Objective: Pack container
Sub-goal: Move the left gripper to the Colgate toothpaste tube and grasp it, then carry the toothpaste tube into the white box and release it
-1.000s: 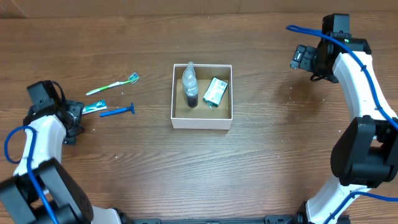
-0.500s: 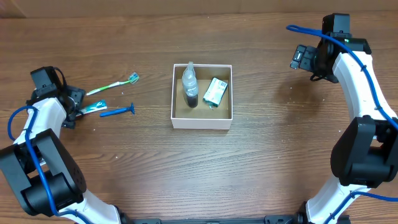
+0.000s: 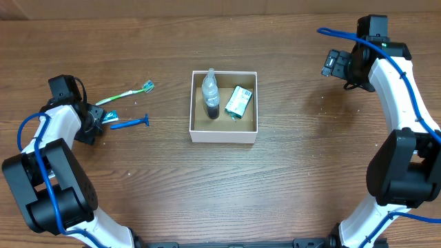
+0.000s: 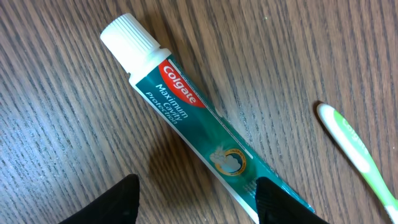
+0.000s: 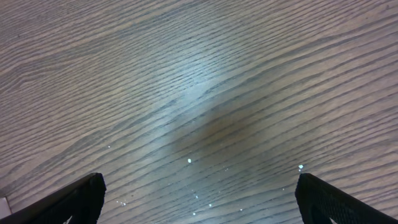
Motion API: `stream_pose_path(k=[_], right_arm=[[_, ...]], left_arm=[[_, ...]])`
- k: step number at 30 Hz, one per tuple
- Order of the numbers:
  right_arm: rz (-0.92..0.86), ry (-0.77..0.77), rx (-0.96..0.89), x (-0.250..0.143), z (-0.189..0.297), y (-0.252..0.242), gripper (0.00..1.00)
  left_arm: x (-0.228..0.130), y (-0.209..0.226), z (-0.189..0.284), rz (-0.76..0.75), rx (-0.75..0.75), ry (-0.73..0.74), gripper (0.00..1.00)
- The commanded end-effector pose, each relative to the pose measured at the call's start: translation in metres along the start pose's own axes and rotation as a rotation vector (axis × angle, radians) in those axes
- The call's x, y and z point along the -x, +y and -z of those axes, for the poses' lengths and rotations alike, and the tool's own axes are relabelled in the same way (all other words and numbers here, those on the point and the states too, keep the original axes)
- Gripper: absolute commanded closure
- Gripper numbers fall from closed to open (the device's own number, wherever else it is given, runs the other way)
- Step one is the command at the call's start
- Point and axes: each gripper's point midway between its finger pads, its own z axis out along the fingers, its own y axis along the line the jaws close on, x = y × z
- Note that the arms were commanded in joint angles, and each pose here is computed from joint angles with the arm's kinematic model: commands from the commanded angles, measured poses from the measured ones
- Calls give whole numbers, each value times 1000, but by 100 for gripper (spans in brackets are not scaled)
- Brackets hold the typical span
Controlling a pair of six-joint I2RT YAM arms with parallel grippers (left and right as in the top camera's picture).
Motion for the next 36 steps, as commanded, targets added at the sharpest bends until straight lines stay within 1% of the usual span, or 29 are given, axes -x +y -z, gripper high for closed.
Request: stream_pose_path(k=[1,7,8,10,11,12,13,14,15,16,18,19,21,22,23,24,27,28,29,31,32,34,35,36], right_arm=[[-15,-64,11,15,21,2,0],[-15,-63,11,15,21,2,0],[-15,-64,11,15,21,2,0],[-15,-63,11,15,21,2,0],[-15,-63,11,15,21,2,0],[-15,-63,11,15,21,2,0],[-15,-63,11,15,21,2,0],[-15,-63,11,15,21,2,0],[-15,-63,11,15,21,2,0],[-15,-63,11,15,21,2,0],[-15,-63,11,15,21,2,0],[-15,-63,11,15,21,2,0],[-15,-64,11,15,21,2,0],[-15,-63,11,15,21,2,0],[-15,-64,11,15,21,2,0],[-15,-63,11,15,21,2,0],[-15,-63,11,15,21,2,0],[-15,-63,11,15,21,2,0],[-15,-63,11,15,21,2,0],[-15,-64,11,15,21,2,0],[-15,-63,11,15,21,2,0],[-15,-63,11,15,21,2,0],[-15,-63,11,15,21,2,0],[-15,-63,11,15,21,2,0]], left_arm=[[3,1,-5,-9,13,-3,40],[-10,11,-44,-6,54,62,37],[-12,12,-47,-5,57,71,40],[-13,12,-48,-17,59,74,53],[-13,11,-47,-29,53,80,65],[-14,11,-47,-36,50,81,69],[-17,8,-47,-59,36,97,76],[-22,6,-47,-93,15,129,87],[-29,6,-46,-108,8,162,90],[-35,9,-44,-112,17,193,89],[-43,10,-43,-184,5,231,89],[-47,5,-40,-240,-34,259,96],[-46,-13,-24,-299,-113,286,96],[-42,-27,-7,-328,-165,292,95],[-37,-37,5,-356,-201,284,93],[-26,-55,34,-429,-265,258,91],[-4,-86,112,-578,-354,151,91],[-2,-97,139,-625,-394,115,91],[-9,-113,171,-723,-480,82,91],[-46,-150,244,-953,-705,17,89],[-68,-161,271,-1065,-780,-21,89],[-117,-175,306,-1285,-883,-90,90],[-156,-182,323,-1455,-947,-123,90],[-220,-185,338,-1707,-1025,-156,92]])
